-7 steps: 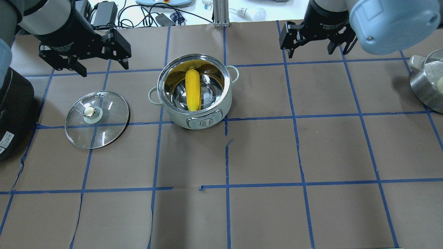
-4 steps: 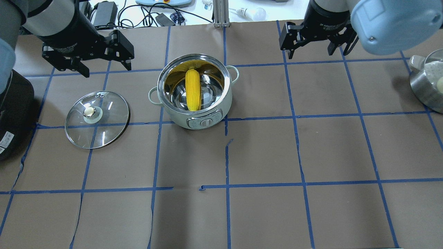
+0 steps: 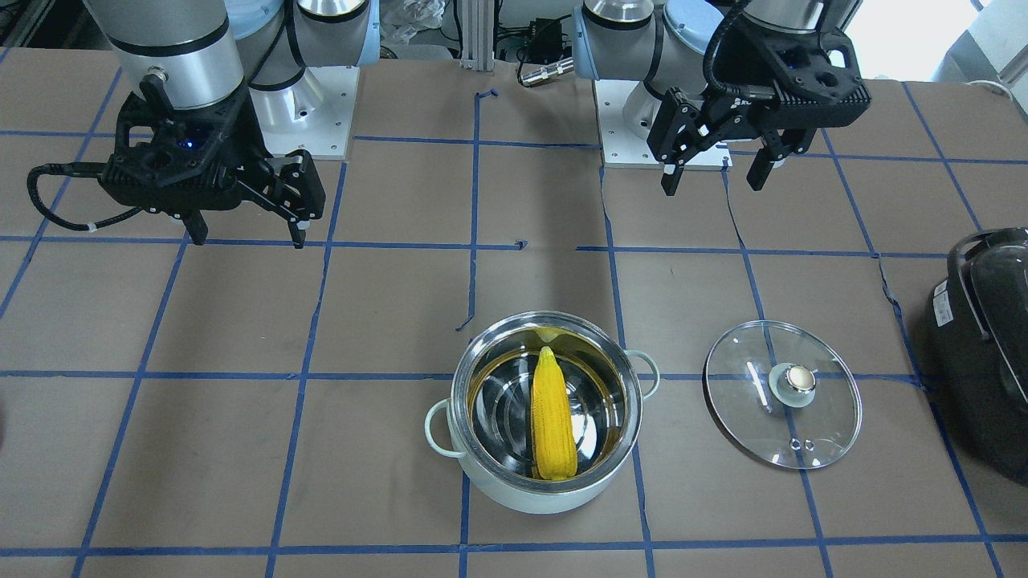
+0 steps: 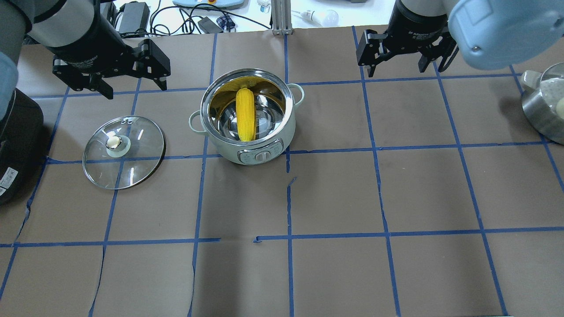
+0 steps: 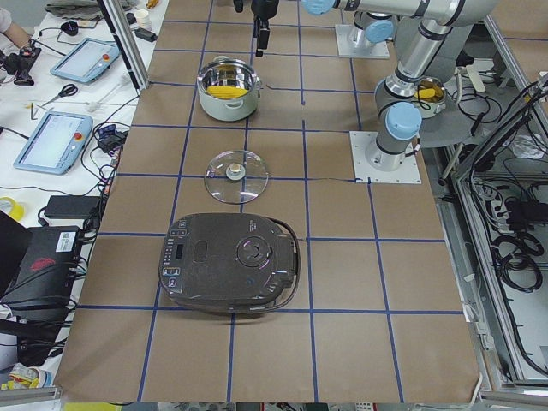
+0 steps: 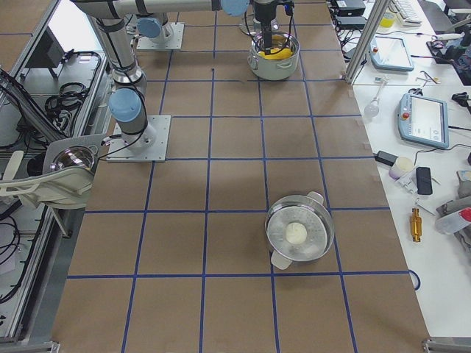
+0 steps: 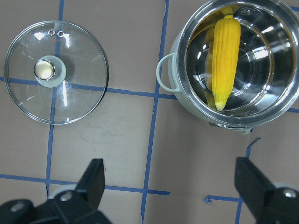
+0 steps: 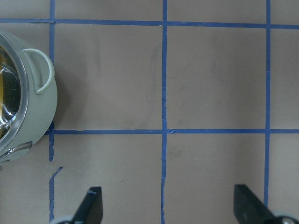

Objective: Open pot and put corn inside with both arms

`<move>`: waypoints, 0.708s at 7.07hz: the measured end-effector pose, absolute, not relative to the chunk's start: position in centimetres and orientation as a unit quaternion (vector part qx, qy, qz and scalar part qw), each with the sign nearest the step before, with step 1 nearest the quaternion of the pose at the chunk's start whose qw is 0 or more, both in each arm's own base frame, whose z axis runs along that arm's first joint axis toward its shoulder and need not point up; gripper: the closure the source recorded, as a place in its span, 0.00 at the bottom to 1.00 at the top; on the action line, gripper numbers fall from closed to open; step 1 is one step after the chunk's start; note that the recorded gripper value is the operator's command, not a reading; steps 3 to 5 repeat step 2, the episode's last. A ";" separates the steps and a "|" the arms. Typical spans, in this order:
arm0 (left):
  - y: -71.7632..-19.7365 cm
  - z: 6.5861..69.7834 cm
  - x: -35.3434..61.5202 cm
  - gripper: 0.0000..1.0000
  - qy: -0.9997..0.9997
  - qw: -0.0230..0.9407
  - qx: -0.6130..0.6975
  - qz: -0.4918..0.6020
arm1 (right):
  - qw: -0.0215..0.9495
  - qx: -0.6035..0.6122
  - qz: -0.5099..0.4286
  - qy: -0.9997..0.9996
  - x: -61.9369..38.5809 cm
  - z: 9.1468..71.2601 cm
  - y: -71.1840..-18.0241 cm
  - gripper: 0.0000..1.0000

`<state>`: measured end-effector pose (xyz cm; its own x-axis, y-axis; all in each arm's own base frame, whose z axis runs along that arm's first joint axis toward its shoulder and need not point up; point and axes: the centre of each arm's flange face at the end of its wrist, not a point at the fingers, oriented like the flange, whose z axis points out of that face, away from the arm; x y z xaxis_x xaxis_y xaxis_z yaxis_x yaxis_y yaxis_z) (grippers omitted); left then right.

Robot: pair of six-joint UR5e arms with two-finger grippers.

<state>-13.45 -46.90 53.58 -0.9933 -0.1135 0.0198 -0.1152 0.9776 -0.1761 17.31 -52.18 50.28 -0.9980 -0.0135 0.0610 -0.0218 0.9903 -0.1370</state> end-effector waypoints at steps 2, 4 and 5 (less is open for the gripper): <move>-46.7 53.5 -13.4 0.00 -0.996 -0.002 0.003 0.088 | 0.029 0.009 0.068 -0.997 17.3 50.2 -52.2 0.00; -46.7 53.5 -13.4 0.00 -0.996 -0.002 0.003 0.088 | 0.029 0.009 0.068 -0.997 17.3 50.2 -52.2 0.00; -46.7 53.5 -13.4 0.00 -0.996 -0.002 0.003 0.088 | 0.029 0.009 0.068 -0.997 17.3 50.2 -52.2 0.00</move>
